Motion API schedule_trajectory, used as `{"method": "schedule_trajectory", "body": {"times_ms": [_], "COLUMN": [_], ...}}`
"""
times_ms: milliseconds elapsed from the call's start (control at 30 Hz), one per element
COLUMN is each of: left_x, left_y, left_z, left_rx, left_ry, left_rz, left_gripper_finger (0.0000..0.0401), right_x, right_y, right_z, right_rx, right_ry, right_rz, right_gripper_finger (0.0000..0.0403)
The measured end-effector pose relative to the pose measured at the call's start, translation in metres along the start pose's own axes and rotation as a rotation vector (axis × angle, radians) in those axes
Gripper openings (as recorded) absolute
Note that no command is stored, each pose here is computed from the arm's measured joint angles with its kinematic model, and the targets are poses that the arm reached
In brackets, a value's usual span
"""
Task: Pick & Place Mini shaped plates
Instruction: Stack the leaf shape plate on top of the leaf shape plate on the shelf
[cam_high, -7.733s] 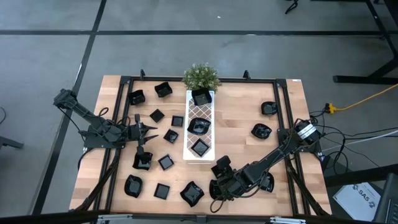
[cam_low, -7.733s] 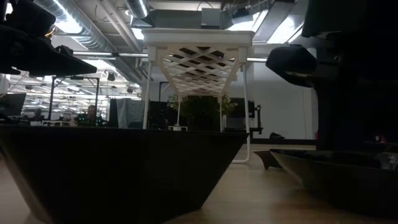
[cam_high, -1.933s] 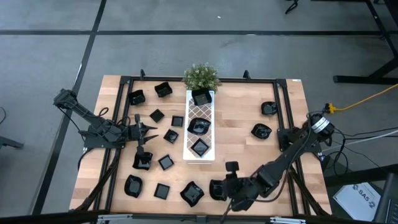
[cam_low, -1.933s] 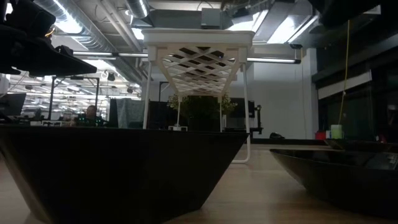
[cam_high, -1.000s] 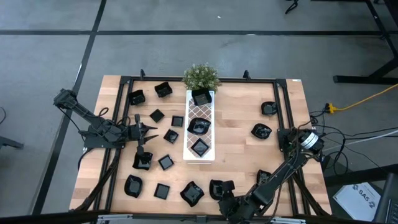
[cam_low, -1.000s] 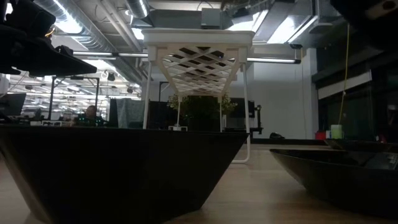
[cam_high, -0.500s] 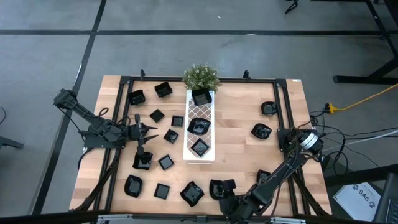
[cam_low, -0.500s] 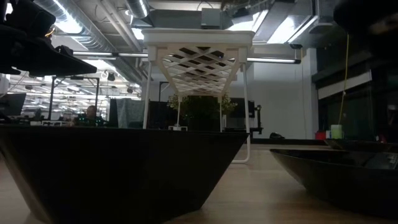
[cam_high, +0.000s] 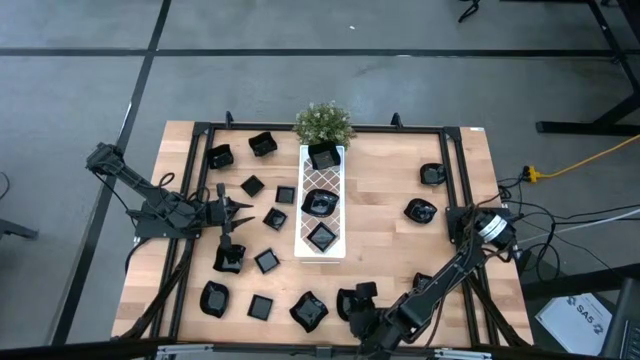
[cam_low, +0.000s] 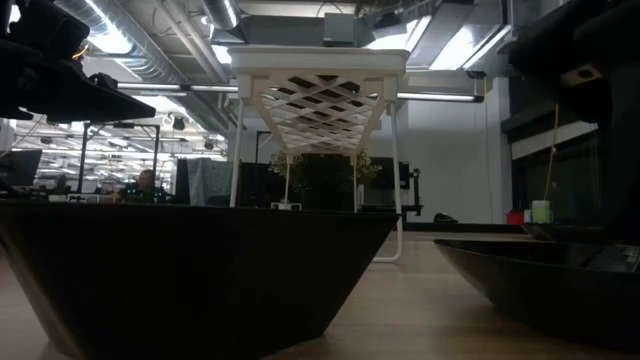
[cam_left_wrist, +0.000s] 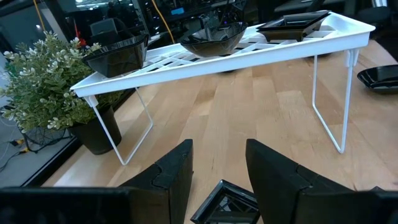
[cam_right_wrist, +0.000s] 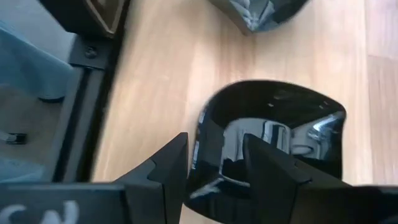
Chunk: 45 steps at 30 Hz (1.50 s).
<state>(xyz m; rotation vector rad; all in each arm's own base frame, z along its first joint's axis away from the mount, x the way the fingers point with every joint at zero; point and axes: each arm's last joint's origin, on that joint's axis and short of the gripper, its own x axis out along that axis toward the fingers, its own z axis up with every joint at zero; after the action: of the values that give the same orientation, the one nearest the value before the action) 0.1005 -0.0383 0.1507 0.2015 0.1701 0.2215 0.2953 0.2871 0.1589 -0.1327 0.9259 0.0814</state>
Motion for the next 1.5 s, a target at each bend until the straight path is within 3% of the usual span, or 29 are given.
{"method": "schedule_trajectory", "body": {"times_ms": [800, 1333, 1500], "left_x": [0.000, 0.000, 0.000], "left_y": [0.000, 0.000, 0.000], "left_z": [0.000, 0.000, 0.000], "left_rx": [0.000, 0.000, 0.000], "left_ry": [0.000, 0.000, 0.000], "left_rz": [0.000, 0.000, 0.000], "left_gripper_finger": [0.0143, 0.0143, 0.0143], "right_x": [0.019, 0.019, 0.015], "right_y": [0.006, 0.006, 0.006], "right_z": [-0.007, -0.007, -0.001], "right_rx": [0.014, 0.003, -0.001], "right_ry": [0.012, 0.008, 0.015], "right_rz": [0.025, 0.012, -0.001], "right_gripper_finger": [0.0152, 0.0011, 0.0011]}}
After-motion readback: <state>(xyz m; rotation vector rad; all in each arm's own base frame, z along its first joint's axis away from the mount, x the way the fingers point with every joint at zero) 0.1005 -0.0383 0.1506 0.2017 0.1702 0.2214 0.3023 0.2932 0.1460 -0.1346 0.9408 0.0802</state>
